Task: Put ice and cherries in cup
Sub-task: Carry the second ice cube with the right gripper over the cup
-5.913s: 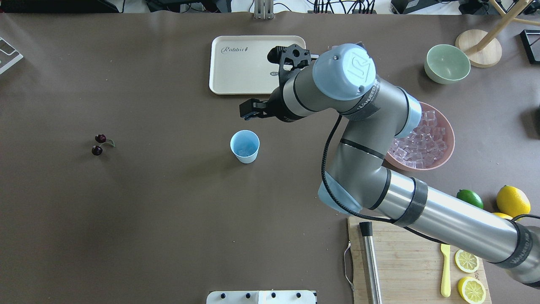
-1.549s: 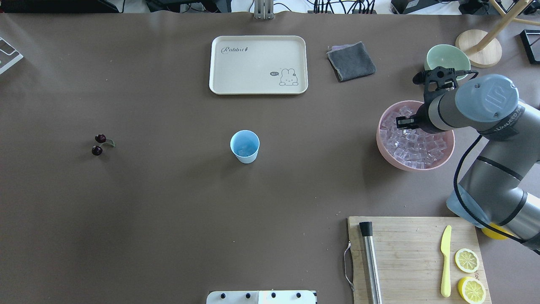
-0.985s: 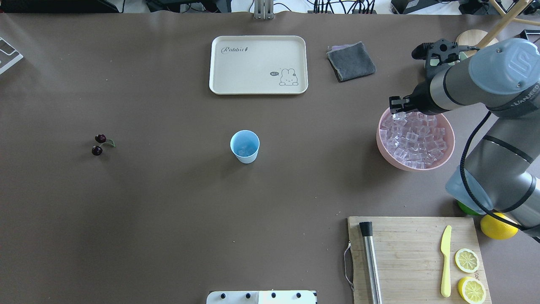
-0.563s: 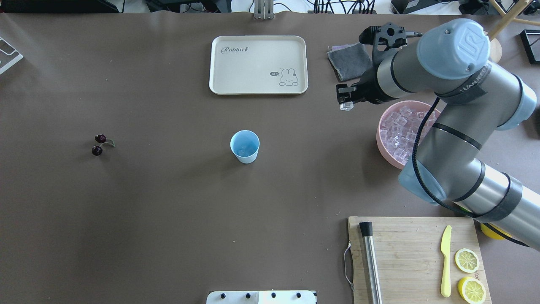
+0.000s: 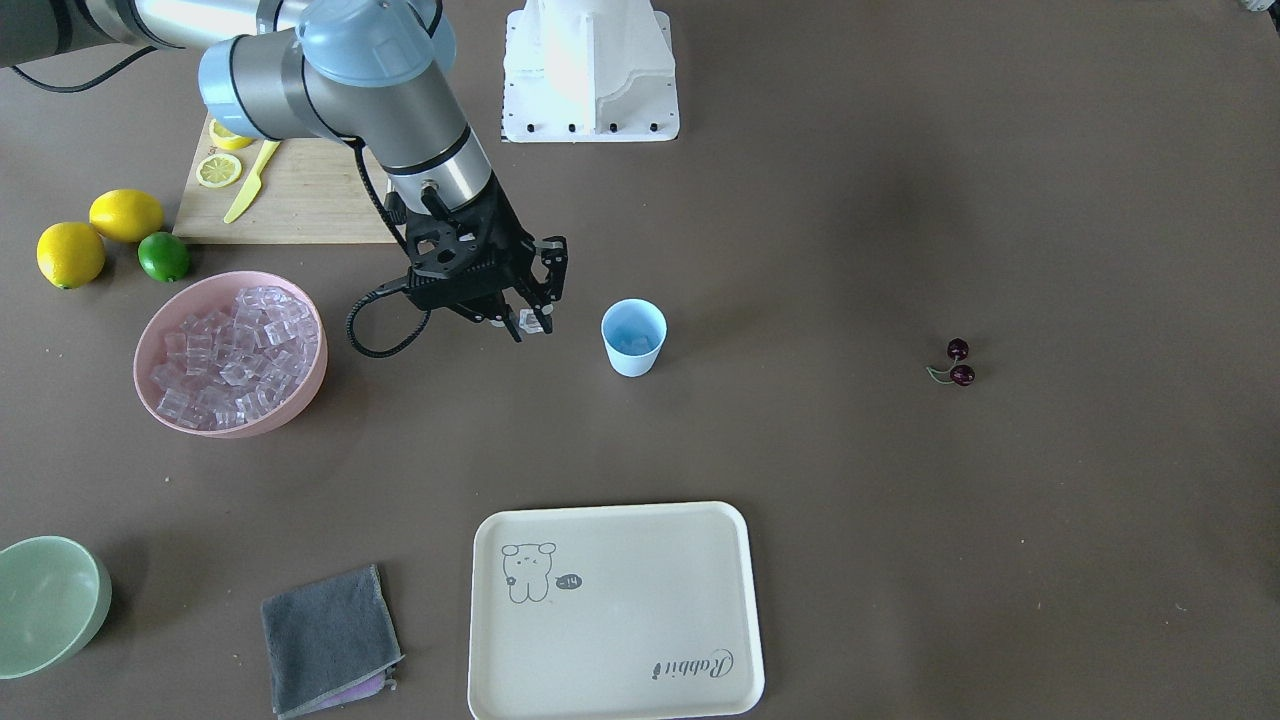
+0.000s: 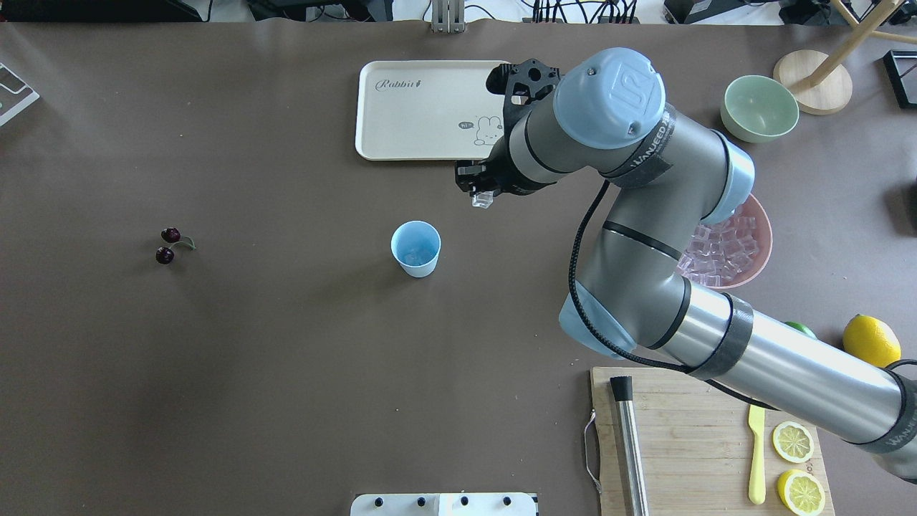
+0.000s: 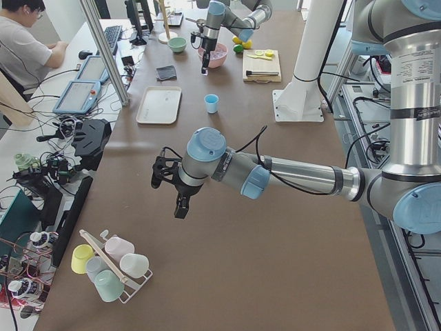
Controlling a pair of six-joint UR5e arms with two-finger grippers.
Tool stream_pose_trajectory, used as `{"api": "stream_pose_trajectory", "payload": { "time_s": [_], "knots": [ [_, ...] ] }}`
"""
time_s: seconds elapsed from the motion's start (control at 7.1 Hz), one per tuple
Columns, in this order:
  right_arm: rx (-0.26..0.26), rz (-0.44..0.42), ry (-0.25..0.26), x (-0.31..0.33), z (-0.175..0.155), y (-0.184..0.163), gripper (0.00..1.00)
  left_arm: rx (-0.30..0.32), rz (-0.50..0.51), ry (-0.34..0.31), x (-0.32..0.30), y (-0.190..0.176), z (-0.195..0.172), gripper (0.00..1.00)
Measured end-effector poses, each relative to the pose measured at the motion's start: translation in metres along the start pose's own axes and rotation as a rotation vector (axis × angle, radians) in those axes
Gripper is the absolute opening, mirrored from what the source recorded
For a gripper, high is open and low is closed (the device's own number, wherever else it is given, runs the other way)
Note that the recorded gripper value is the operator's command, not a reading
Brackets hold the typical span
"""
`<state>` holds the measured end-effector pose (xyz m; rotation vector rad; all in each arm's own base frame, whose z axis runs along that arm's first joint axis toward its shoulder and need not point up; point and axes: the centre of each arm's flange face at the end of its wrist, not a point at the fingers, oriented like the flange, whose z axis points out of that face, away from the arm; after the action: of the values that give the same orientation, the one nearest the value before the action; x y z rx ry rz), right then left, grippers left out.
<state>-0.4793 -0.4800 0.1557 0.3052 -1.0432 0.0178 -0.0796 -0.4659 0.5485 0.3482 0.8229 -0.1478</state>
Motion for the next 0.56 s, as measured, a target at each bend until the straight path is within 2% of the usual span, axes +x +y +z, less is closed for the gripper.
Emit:
{"api": "stream_pose_trajectory", "payload": {
  "time_s": [0.56],
  "knots": [
    [0.003,-0.023,0.001,-0.061,0.038,0.024,0.00,-0.003,0.001,0.006,-0.001,0.001,0.002,0.98]
  ]
}}
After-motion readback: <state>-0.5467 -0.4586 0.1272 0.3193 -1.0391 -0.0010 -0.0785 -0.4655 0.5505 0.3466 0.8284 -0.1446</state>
